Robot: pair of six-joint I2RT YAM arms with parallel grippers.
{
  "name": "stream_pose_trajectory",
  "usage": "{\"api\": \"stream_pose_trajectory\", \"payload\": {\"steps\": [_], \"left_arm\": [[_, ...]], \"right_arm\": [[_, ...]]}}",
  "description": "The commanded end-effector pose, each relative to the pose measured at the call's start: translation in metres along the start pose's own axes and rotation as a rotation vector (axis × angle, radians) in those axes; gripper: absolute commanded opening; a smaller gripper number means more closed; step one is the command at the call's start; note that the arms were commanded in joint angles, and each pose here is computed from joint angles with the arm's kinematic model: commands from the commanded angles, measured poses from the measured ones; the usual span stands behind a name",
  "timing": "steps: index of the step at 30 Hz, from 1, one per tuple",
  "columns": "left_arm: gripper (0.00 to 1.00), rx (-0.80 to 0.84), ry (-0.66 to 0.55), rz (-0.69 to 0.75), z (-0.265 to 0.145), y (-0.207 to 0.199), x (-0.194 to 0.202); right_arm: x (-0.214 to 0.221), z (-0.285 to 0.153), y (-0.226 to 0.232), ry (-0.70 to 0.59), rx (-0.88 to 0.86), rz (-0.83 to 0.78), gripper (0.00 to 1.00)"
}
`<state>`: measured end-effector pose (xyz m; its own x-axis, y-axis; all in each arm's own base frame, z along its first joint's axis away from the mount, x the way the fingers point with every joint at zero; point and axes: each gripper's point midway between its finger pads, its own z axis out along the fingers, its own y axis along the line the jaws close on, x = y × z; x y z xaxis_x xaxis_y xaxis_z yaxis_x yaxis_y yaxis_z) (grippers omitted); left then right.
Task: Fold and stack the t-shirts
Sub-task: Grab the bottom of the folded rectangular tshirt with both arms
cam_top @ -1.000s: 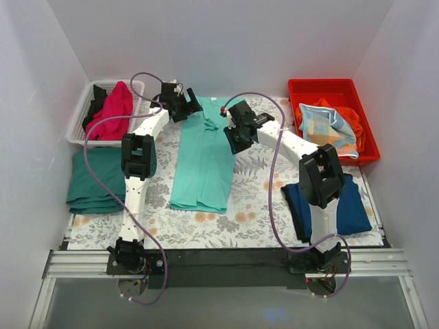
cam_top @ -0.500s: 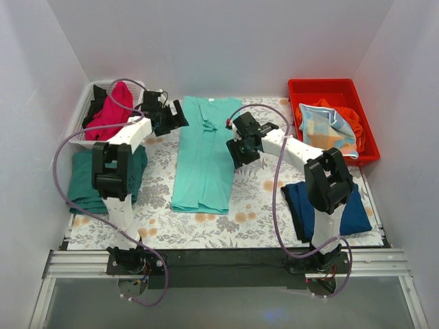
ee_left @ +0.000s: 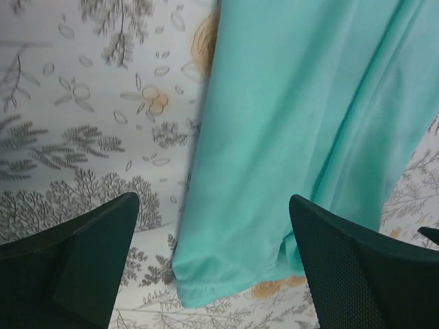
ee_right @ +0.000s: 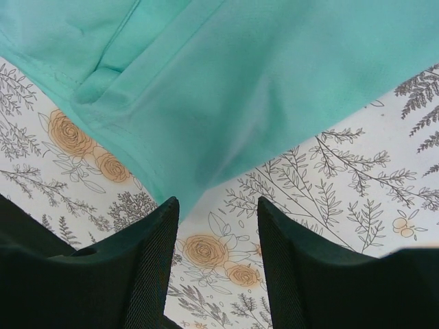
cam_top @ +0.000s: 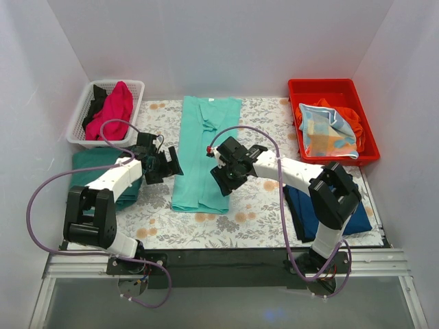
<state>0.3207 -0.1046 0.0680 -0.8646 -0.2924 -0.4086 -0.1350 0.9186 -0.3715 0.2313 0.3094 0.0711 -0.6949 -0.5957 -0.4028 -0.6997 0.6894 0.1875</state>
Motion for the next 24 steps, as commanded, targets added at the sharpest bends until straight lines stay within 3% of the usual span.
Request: {"api": "stream_pose_trajectory", "payload": {"steps": [1, 8, 15, 24], "left_arm": [[0.90, 0.058, 0.007, -0.015, -0.016, -0.010, 0.010], [0.88, 0.108, 0.079, -0.011, -0.020, -0.011, 0.039], [0.79, 0.118, 0.138, -0.003, -0.017, -0.017, 0.055], [0.74, -0.021, 0.227, -0.105, -0.009, 0.001, 0.073]], "right_arm": [[-0.007, 0.003, 0.010, -0.026, -0.059, -0.033, 0.56], [0.008, 0.012, 0.020, 0.030, -0.109, -0.048, 0.57], [0.019, 0.022, 0.026, 0.082, -0.147, -0.050, 0.56], [0.040, 0.026, 0.030, 0.132, -0.156, -0.008, 0.54]]}}
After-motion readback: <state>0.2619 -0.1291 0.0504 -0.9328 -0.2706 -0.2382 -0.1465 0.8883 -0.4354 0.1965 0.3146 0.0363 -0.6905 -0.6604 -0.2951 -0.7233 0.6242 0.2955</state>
